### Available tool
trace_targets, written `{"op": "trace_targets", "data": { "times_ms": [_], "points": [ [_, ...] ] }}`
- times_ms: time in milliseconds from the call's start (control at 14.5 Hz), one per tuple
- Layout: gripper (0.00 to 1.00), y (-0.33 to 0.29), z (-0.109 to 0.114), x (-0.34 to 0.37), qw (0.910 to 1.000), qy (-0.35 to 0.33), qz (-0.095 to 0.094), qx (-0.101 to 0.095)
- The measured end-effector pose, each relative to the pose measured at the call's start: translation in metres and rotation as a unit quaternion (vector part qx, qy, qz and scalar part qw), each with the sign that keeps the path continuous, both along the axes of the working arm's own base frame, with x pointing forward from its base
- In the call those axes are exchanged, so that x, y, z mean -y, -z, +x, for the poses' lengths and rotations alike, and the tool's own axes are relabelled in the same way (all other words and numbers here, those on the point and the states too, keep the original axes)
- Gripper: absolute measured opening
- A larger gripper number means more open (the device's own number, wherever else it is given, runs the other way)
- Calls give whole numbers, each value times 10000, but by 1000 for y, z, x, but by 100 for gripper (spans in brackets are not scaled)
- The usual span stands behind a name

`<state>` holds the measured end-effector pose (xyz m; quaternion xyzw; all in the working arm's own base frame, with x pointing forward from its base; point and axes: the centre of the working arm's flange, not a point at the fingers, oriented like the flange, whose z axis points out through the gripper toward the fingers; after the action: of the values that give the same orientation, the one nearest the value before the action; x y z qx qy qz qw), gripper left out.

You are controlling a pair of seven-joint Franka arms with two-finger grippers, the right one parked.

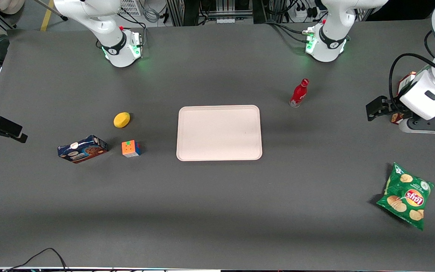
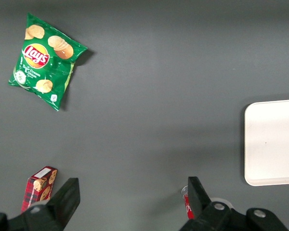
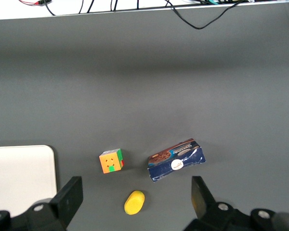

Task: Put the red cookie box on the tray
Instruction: 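Move the open left gripper toward the upright red cookie box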

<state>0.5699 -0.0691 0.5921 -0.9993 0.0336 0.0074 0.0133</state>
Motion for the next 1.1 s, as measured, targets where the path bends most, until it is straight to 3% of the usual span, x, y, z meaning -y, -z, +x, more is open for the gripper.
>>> {"op": "trace_targets", "data": {
  "times_ms": [757,1101],
  "points": [
    [100,4,1,-1,10000,-7,6,-50],
    [100,8,-3,-2,9997,-3,59,-237]
  ]
}}
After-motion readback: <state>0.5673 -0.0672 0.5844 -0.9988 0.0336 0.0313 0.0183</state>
